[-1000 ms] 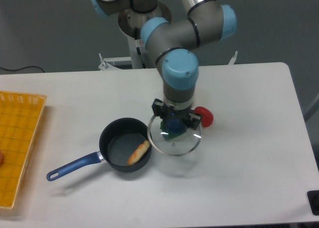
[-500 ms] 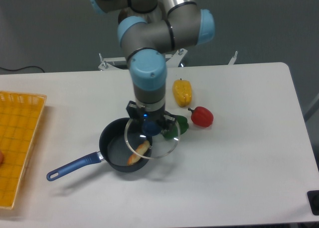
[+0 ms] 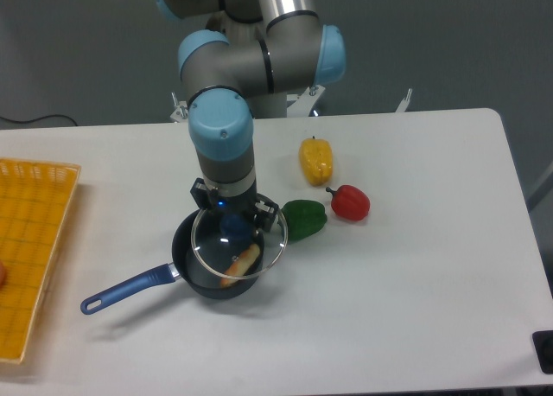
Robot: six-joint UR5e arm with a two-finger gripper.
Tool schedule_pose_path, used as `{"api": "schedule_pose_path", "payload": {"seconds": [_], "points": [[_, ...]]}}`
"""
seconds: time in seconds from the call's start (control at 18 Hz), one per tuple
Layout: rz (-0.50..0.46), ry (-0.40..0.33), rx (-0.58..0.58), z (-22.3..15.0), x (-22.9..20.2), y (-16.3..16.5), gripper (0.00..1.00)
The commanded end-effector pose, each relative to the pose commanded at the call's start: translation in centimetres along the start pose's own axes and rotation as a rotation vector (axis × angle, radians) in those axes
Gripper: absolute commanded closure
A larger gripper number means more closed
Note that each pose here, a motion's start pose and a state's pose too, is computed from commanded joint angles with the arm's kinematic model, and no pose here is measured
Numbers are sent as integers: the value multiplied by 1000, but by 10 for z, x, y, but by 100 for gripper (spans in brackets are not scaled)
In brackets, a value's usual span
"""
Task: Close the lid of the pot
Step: 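Lower the glass lid onto the saucepan rim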
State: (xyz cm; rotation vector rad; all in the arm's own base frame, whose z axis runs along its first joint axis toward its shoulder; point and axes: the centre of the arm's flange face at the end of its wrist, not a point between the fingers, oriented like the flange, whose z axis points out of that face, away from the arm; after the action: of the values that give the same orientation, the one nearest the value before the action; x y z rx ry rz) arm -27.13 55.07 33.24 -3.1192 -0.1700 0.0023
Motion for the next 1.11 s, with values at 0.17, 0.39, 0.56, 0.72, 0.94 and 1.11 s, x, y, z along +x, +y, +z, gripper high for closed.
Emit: {"api": "schedule_pose_path", "payload": {"seconds": [0.17, 0.39, 0.56, 0.72, 0.94, 1.11], "points": [[2, 1, -5, 6, 0, -2, 51], [0, 4, -14, 14, 0, -5, 50], [-9, 6, -18, 17, 0, -6, 51], [-6, 6, -22, 19, 7, -9, 51], [-9, 7, -23, 20, 8, -9, 51], [-3, 9, -25, 21, 13, -10, 51]]}}
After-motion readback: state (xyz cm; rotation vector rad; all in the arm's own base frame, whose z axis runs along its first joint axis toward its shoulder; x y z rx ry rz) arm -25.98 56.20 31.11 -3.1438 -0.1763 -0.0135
